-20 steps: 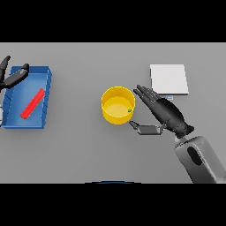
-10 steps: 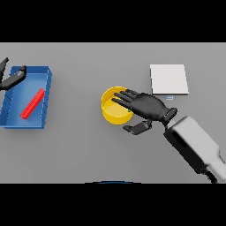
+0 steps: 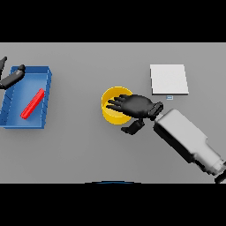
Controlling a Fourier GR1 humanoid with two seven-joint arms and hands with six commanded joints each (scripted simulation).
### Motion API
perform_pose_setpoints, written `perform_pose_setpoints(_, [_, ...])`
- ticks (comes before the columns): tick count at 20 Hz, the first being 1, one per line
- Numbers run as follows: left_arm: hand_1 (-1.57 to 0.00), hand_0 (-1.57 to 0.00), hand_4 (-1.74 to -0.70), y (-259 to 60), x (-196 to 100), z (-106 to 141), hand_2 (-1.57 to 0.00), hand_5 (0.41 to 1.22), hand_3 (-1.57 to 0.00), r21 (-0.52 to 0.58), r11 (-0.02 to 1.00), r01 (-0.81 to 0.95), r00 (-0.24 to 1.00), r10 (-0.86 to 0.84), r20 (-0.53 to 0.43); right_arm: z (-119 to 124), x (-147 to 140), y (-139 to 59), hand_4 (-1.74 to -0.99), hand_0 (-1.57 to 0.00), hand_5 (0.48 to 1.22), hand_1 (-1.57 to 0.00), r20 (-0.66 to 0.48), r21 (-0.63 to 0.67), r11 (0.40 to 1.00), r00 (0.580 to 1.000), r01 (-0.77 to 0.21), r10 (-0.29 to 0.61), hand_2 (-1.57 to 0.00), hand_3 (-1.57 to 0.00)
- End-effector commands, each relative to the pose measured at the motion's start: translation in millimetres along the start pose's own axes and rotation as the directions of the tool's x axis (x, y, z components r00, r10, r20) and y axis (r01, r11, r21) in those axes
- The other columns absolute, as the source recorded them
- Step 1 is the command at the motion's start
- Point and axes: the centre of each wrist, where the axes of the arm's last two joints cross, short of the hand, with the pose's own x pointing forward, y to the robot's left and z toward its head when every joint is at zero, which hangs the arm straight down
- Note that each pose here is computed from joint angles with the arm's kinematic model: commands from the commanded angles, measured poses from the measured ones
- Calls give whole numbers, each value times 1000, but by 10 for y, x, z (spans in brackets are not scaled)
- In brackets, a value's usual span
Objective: Pick up the red beaker and tilt it to pour out 1 green nut into yellow bowl. Pick up the yellow bowl and place it on the metallic measuring scale.
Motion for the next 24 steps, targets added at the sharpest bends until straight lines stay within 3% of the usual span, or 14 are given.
perform_pose_setpoints(1, [1,1,-801,25,6,18,1,706,1,5,1000,1,1000,-1,10,-46,-4,-35,-1177,1,673,1,-7,10,1000,1000,-3,3,1,1])
perform_pose_setpoints(6, [1,1,-789,7,18,-14,1,711,1,6,1000,16,1000,-15,-4,-154,-16,-29,-1195,1,708,1,-19,57,998,1000,4,-3,1,-22])
perform_pose_setpoints(9, [1,1,-791,21,0,-20,1,712,1,0,1000,14,1000,-14,6,-192,-12,-23,-1261,-48,809,-60,-28,74,997,1000,2,1,-88,-130])
perform_pose_setpoints(10, [1,1,-791,-26,5,-24,1,711,1,-4,1000,13,1000,-13,5,-203,2,9,-1309,-193,891,-183,-16,70,998,1000,3,-2,-189,-215])
perform_pose_setpoints(11, [1,1,-789,-33,-16,-21,1,710,1,-3,1000,15,1000,-15,1,-196,-2,-3,-1363,-455,957,-407,3,64,998,1000,-3,2,-349,-322])
perform_pose_setpoints(12, [1,1,-788,7,-35,-14,1,710,1,6,1000,19,1000,-20,6,-188,-15,4,-1435,-678,1010,-640,5,63,998,1000,-6,6,-594,-572])
perform_pose_setpoints(15, [1,1,-787,18,-32,6,1,707,1,1,1000,16,1000,-16,10,-172,-33,19,-1578,-1114,1113,-1094,29,69,998,1000,0,-2,-1071,-882])
perform_pose_setpoints(19, [1,1,-784,20,-16,-23,1,710,1,1,1000,27,1000,-27,14,-139,-44,-24,-1674,-1384,1177,-1376,28,90,996,999,15,-18,-1287,-1106])
perform_pose_setpoints(24, [1,1,-782,35,-9,-30,1,703,1,-11,1000,23,1000,-23,6,-63,-37,-171,-1719,-1510,1207,-1507,11,76,997,1000,19,-20,-1387,-1195])
